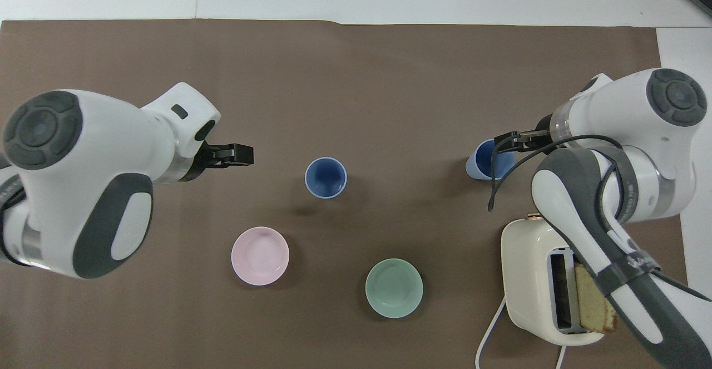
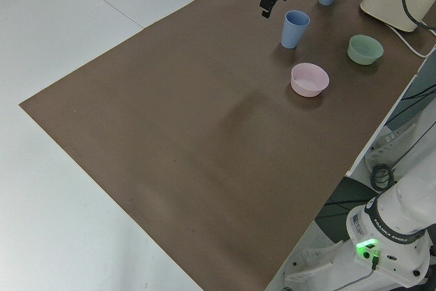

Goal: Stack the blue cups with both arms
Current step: 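Open the left gripper while the right gripper reaches the other cup, then grasp the second blue cup with the right gripper and lift it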

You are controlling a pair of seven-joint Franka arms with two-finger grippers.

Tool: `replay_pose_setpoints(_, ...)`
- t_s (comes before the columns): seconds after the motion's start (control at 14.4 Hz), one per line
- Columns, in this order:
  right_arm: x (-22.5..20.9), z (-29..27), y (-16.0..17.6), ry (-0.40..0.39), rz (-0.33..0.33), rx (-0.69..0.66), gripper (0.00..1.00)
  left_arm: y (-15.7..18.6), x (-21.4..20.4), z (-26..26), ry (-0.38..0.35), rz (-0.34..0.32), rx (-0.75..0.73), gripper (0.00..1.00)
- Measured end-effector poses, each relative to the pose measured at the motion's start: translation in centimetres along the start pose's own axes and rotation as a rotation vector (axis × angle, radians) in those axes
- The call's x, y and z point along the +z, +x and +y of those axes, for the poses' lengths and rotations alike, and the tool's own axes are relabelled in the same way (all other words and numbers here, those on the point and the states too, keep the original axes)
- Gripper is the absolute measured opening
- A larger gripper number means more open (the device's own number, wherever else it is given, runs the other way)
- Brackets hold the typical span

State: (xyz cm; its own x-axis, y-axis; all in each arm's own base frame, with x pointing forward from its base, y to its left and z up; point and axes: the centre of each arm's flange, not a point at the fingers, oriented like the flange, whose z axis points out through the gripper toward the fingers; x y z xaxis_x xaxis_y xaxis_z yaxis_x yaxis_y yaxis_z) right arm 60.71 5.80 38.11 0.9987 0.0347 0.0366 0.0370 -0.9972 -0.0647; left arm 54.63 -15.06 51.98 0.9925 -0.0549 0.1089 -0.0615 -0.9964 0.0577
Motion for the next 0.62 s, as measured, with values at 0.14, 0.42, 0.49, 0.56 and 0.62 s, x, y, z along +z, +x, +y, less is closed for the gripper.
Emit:
replay_pose_setpoints(0.14, 1.1, 0.1, -0.2, 0.002, -0.012, 0.000, 1.00, 0.8, -1.6, -2.8, 0.020, -0.002, 0.039, 1.00)
replay_pose_setpoints(0.42, 1.3, 0.0, -0.2, 0.002, -0.008, -0.042, 0.84, 1.7, -5.5, -8.4, 0.032, -0.006, 0.076, 1.00)
replay_pose_setpoints(0.49, 1.3, 0.0, -0.2, 0.002, -0.008, -0.043, 0.73, 1.9, -6.3, -9.1, 0.033, -0.002, 0.077, 1.00)
replay_pose_setpoints(0.56, 1.3, 0.0, -0.2, 0.002, -0.008, -0.044, 0.62, 2.0, -7.1, -9.7, 0.034, 0.006, 0.074, 1.00)
replay_pose_setpoints(0.62, 1.3, 0.0, -0.2, 0.002, -0.007, -0.044, 0.51, 2.1, -7.7, -10.3, 0.036, 0.011, 0.070, 1.00)
